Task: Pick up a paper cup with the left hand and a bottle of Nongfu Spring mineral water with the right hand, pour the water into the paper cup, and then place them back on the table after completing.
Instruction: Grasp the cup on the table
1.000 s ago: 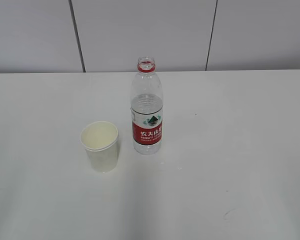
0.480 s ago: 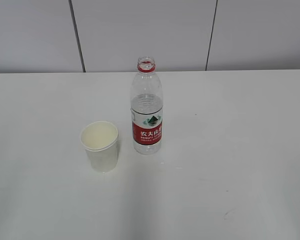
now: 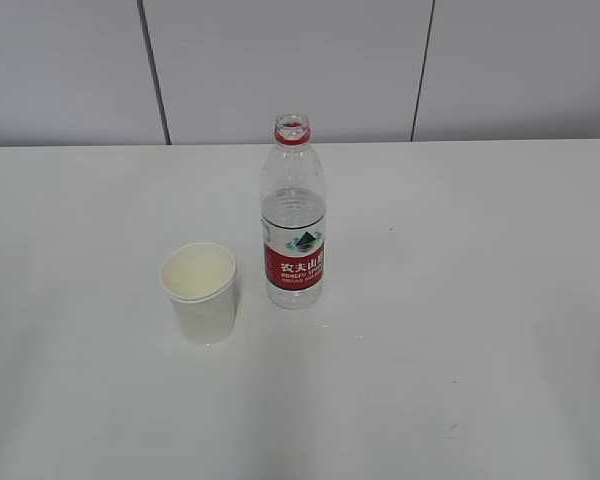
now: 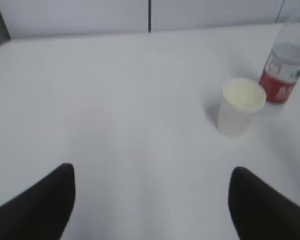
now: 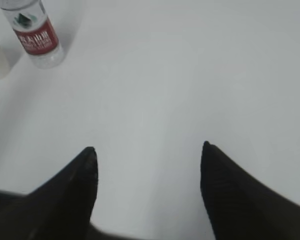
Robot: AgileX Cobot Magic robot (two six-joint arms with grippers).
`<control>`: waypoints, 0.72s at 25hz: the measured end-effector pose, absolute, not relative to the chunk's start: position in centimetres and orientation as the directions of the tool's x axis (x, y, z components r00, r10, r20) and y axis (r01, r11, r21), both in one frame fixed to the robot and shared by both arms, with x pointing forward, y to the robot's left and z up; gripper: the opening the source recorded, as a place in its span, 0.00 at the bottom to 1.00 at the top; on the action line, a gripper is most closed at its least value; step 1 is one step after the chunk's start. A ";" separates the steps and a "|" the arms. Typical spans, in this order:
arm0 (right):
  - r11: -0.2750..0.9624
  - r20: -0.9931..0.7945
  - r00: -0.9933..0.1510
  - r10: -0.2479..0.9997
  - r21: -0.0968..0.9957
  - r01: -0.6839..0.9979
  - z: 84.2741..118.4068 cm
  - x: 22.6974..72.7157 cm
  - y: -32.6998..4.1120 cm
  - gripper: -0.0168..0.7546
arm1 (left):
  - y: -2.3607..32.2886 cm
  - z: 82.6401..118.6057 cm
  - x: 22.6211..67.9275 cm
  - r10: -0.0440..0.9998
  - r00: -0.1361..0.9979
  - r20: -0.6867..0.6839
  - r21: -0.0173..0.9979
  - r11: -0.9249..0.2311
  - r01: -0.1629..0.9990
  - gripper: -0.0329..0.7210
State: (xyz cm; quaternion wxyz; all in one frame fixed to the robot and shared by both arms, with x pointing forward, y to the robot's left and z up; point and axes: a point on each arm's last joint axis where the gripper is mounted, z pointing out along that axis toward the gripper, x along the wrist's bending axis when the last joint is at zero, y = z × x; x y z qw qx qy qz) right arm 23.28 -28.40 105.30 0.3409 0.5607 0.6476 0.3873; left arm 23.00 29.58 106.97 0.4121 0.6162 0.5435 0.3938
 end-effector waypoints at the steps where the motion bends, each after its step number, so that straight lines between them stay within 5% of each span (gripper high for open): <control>1: 0.104 -0.040 -0.166 0.985 0.913 0.396 106.1 24.0 -28.3 0.65 | 29.5 107.7 23.3 0.994 0.100 0.046 0.962 -0.070 0.262 0.80; 6: 0.138 -0.103 -0.238 0.966 0.981 0.138 109.1 29.4 -27.8 0.65 | 29.5 108.3 27.7 0.996 0.087 0.022 0.994 -0.031 0.107 0.78; 18: 0.183 -0.087 -0.357 0.930 0.952 0.246 106.2 43.8 -26.3 0.65 | 29.0 104.7 39.5 0.998 0.053 -0.032 0.990 0.024 0.137 0.78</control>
